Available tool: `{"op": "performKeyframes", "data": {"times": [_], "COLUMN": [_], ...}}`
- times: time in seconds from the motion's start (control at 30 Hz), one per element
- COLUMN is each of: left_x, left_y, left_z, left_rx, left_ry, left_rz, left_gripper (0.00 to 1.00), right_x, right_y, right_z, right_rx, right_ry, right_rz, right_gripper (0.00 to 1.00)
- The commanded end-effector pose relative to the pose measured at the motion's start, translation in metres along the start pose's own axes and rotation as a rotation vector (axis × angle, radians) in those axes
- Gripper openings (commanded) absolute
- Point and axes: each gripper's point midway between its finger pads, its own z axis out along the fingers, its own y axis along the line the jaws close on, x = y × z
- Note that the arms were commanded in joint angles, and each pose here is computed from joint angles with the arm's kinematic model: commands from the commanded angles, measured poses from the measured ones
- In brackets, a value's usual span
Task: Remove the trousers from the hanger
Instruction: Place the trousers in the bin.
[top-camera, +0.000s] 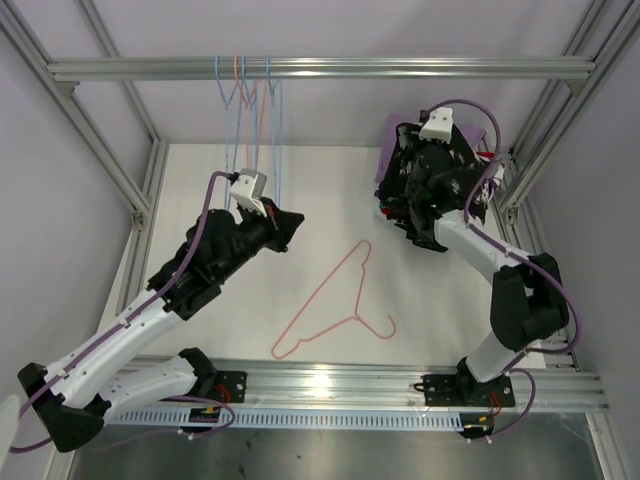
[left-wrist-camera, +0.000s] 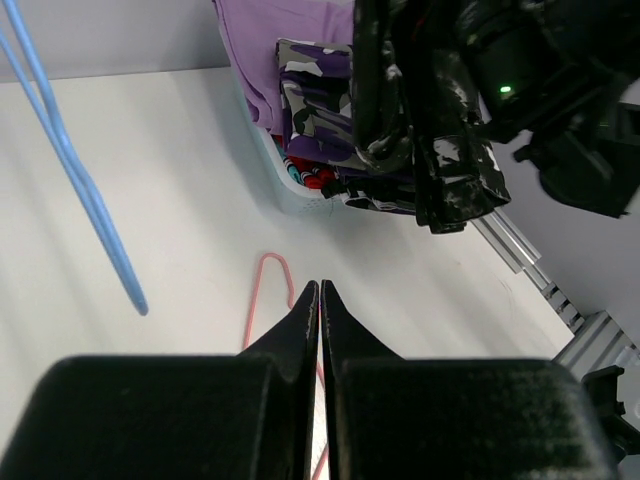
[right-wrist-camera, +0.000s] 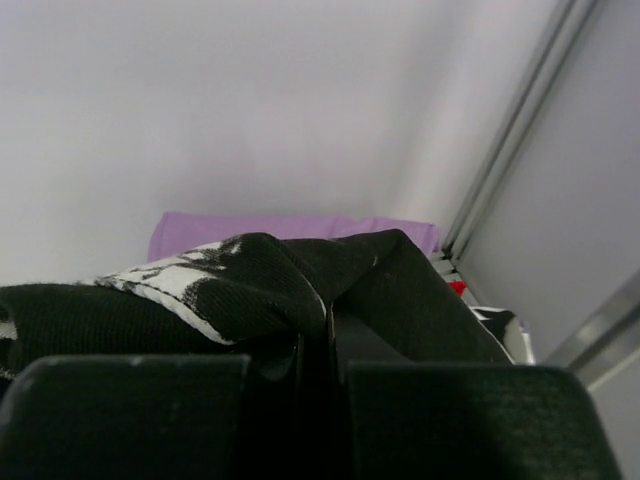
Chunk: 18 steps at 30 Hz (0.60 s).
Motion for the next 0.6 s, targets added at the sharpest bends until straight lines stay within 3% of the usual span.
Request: {"op": "performKeyframes", "data": {"times": [0.0,0.17,0.23,0.27,0.33,0.4,0.43,0.47,0.53,0.57], "left_x": [-0.026,-0.026,-0.025,-0.027,-0.026,-0.026,-0.027,-0.027,-0.027,-0.026], "left_y": [-0.014,-0.014,-0.013,-0.013,-0.012,-0.013,-0.013,-0.013,-0.013,-0.013], "left_z": [-0.006,-0.005,-0.005,-0.005,-0.005,-0.005,-0.005,-0.005,-0.005,-0.005], "left_rx": [0.041,0.042,0.039,0.039,0.036,0.039,0.041,0.040,0.040,0.042], "left_ry": [-0.063,-0.063,-0.062,-0.066,-0.065,-0.062,-0.063,-0.062,-0.062,-0.058], "left_rz": [0.005,0.008,0.010,0.013,0.016,0.016,0.018,0.018,0.018,0.018], "left_gripper": [0.00,0.00,0.00,0.00,0.00,0.00,0.00,0.00,0.00,0.00], "right_x": [-0.018,0.046,0.031,0.057,0.045,0.078,0.069,0.077,0.099,0.107], "right_y": [0.008,0.022,0.022,0.024,0.017,0.027,0.030,0.032,0.036,0.036], "right_z": [0.026,0.081,0.104,0.112,0.133,0.144,0.150,0.152,0.151,0.148], "right_rx": [0.008,0.046,0.069,0.089,0.133,0.102,0.105,0.102,0.094,0.094], "right_ry": [-0.088,0.044,0.027,0.082,0.076,0.159,0.146,0.162,0.208,0.223], "right_rz": [0.084,-0.022,0.004,-0.023,0.008,-0.032,-0.024,-0.038,-0.066,-0.070], "right_gripper": [0.00,0.00,0.00,0.00,0.00,0.01,0.05,0.26,0.49,0.67]}}
